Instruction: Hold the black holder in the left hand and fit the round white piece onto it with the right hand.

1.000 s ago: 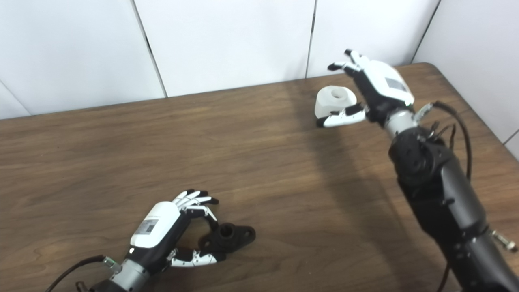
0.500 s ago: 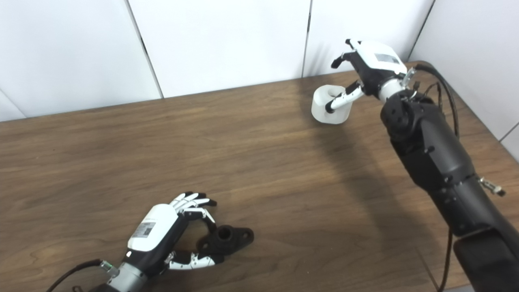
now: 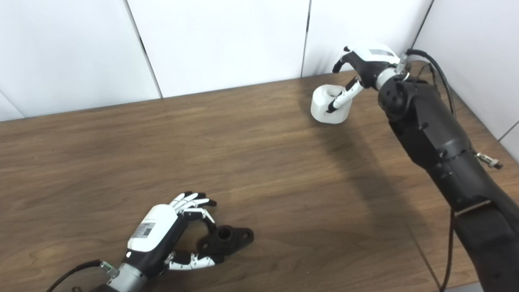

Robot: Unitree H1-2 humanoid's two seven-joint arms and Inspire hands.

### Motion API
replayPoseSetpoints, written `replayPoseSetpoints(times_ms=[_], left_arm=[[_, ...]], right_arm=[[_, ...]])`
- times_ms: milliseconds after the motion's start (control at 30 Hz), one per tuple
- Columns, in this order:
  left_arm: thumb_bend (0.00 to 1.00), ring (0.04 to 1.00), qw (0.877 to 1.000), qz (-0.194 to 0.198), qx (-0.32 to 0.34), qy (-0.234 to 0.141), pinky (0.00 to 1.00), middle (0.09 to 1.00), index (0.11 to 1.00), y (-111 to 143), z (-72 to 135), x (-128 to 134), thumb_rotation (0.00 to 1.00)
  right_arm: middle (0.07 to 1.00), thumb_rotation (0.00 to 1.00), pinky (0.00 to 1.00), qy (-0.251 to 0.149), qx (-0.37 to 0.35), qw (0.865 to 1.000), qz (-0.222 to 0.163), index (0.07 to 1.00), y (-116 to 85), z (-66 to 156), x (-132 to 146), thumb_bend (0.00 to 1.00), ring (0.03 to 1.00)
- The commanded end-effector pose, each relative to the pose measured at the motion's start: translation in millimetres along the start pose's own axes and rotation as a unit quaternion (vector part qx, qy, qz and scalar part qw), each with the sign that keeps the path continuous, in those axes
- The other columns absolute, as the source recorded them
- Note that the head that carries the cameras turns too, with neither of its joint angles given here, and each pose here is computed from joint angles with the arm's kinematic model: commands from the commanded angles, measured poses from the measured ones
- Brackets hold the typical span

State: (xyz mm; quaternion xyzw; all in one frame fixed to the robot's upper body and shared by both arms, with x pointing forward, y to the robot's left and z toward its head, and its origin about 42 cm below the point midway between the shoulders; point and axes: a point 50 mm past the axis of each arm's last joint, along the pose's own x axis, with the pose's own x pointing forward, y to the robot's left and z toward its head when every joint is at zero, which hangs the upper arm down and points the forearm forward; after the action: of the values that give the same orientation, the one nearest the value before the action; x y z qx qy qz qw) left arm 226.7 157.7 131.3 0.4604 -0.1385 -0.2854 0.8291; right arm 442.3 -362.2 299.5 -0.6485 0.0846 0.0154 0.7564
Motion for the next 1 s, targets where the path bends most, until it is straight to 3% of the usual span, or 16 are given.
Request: replayPoseSetpoints(times_ms=[0,167,300,967], left_arm=[[0.52,0.907,1.0,-0.022,0.002,-0.001,0.95,0.826,0.486,-7.5,2.2,-3.5,0.05],[0.52,0.907,1.0,-0.021,0.0,0.0,0.95,0.824,0.486,-7.9,2.6,-2.5,0.05],[0.52,0.908,1.0,-0.02,0.001,-0.001,0.95,0.825,0.486,-8.4,2.8,-1.9,0.05],[0.52,0.906,1.0,-0.019,0.003,-0.004,0.95,0.822,0.486,-9.3,3.3,-1.8,0.05]], right_arm=[[0.984,0.32,1.0,-0.001,-0.027,0.999,-0.026,0.748,-41.8,0.4,0.5,1.0,1.0],[0.987,0.33,1.0,0.01,-0.031,0.999,0.019,0.75,-46.9,3.8,2.1,1.0,1.0],[0.979,0.34,0.99,0.01,-0.034,0.999,0.033,0.754,-45.8,5.1,2.8,1.0,1.0],[0.981,0.35,1.0,0.007,-0.041,0.998,0.041,0.749,-24.8,6.1,8.3,1.0,1.0]])
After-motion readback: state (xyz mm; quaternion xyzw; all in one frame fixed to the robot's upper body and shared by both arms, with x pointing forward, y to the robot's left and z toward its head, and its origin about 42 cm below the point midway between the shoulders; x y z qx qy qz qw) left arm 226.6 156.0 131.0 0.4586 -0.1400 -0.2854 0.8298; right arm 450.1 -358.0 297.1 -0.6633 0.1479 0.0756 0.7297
